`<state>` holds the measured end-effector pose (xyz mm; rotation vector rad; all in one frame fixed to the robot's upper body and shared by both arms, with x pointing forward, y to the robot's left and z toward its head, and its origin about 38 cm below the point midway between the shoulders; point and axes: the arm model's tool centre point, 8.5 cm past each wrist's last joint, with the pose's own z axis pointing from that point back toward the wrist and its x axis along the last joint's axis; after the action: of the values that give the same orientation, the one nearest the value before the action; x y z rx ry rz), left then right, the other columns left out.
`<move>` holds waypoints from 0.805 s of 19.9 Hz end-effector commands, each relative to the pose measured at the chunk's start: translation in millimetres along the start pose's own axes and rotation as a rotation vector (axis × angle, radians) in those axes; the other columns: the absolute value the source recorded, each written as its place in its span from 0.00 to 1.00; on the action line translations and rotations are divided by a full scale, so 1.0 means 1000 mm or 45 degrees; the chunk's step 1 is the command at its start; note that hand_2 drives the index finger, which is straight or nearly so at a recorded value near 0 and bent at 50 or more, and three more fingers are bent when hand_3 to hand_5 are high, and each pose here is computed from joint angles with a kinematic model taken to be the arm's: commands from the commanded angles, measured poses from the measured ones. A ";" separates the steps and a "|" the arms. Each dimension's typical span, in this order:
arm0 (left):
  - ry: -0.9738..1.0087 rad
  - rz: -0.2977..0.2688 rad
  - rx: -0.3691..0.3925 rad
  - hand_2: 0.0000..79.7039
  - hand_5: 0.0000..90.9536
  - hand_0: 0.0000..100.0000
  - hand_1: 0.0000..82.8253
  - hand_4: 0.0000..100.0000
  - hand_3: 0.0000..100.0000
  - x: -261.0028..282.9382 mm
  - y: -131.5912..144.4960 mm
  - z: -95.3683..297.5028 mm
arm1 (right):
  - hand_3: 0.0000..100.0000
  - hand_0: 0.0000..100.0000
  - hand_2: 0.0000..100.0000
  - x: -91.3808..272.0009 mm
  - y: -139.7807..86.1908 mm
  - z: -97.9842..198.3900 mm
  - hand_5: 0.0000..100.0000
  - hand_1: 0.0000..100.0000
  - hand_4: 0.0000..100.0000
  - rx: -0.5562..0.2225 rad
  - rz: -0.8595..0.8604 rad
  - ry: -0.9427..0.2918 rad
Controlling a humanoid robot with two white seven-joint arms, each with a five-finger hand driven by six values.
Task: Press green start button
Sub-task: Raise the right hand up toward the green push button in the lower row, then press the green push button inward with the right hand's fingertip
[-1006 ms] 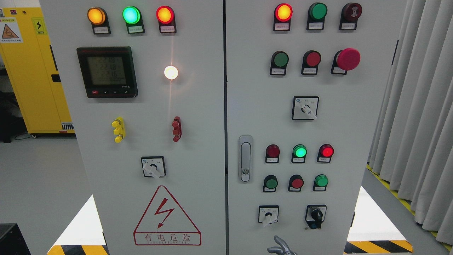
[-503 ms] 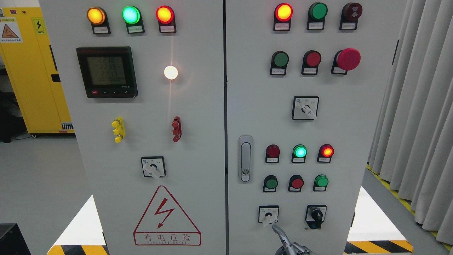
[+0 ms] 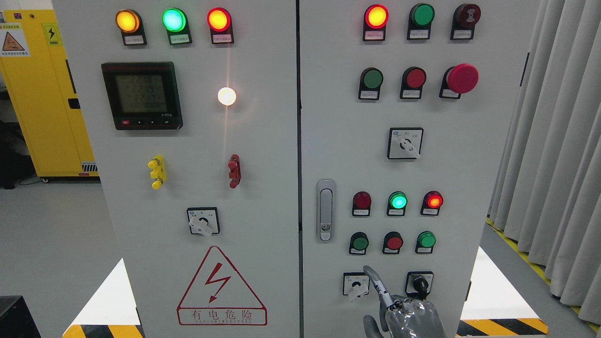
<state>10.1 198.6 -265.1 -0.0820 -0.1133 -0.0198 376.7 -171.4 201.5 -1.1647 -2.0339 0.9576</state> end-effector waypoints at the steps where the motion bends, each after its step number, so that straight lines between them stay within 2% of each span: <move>1: -0.001 0.000 -0.001 0.00 0.00 0.12 0.67 0.00 0.00 0.001 0.000 0.000 | 0.98 0.56 0.00 -0.019 -0.002 -0.014 1.00 1.00 1.00 0.009 0.079 0.038; 10: 0.000 0.001 -0.001 0.00 0.00 0.12 0.67 0.00 0.00 0.000 0.000 0.000 | 0.99 0.67 0.00 -0.018 0.002 -0.024 1.00 1.00 1.00 0.017 0.074 0.041; 11: 0.000 0.001 -0.001 0.00 0.00 0.12 0.67 0.00 0.00 0.000 0.000 0.000 | 0.99 0.70 0.00 -0.017 0.003 -0.024 1.00 1.00 1.00 0.020 0.071 0.037; 16: 0.000 0.001 0.001 0.00 0.00 0.12 0.67 0.00 0.00 0.000 0.000 0.000 | 0.99 0.73 0.00 -0.017 0.008 -0.023 1.00 1.00 1.00 0.037 0.065 0.038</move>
<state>10.1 198.7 -265.1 -0.0816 -0.1133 -0.0196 400.3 -173.4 213.5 -1.2227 -1.9984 0.9798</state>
